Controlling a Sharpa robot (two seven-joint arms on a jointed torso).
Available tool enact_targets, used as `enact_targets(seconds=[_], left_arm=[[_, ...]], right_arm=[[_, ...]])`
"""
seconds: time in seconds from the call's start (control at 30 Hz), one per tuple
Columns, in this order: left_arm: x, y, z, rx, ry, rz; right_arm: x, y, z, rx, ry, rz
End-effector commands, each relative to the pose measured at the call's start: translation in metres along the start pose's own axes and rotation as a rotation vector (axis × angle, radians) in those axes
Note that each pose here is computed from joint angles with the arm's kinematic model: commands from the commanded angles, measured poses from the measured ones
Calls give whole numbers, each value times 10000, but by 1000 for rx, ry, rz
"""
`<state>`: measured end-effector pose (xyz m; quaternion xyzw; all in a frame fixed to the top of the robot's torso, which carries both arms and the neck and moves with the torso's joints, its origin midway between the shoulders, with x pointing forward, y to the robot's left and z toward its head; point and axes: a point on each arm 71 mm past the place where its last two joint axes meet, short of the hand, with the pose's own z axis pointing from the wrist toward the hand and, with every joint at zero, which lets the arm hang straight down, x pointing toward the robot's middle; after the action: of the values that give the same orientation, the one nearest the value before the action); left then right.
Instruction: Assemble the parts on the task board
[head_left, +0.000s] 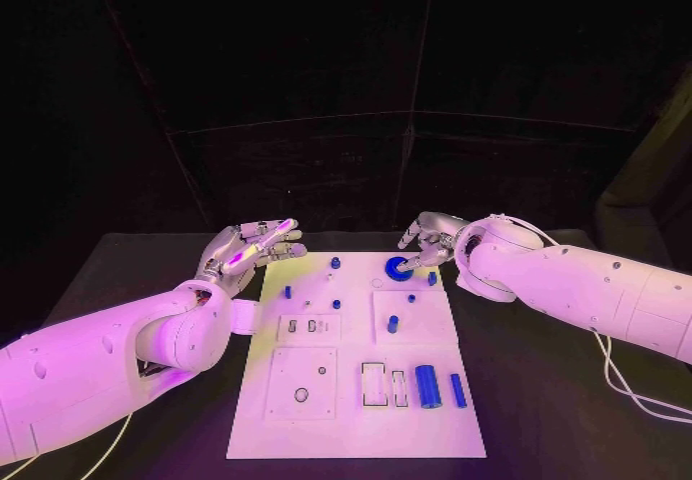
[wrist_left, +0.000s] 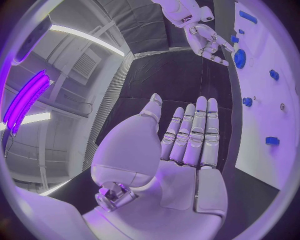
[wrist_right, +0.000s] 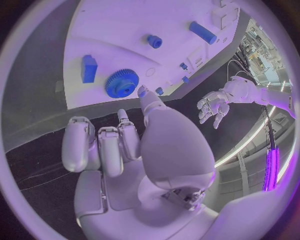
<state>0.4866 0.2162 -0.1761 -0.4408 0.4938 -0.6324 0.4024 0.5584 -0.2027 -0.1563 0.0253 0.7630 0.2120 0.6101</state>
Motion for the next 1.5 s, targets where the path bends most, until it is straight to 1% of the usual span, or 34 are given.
enact_targets(seconds=[0.03,0.23,0.57,0.8,1.13,1.37,1.5], left_arm=[[13,-17,7,12,16,-3],[3,-15,9,11,12,-1],[-3,-10,15,9,10,1],[-5,-7,17,8,8,2],[-6,-5,20,7,8,2],[-14,-4,19,5,8,2],[-18,-4,17,3,8,2]], right_arm=[[8,-5,21,5,17,-14],[28,1,46,9,16,-42],[80,-4,72,13,51,-69],[98,2,97,12,59,-72],[173,30,119,2,79,-71],[175,21,122,2,73,-63],[155,21,122,-2,44,-45]])
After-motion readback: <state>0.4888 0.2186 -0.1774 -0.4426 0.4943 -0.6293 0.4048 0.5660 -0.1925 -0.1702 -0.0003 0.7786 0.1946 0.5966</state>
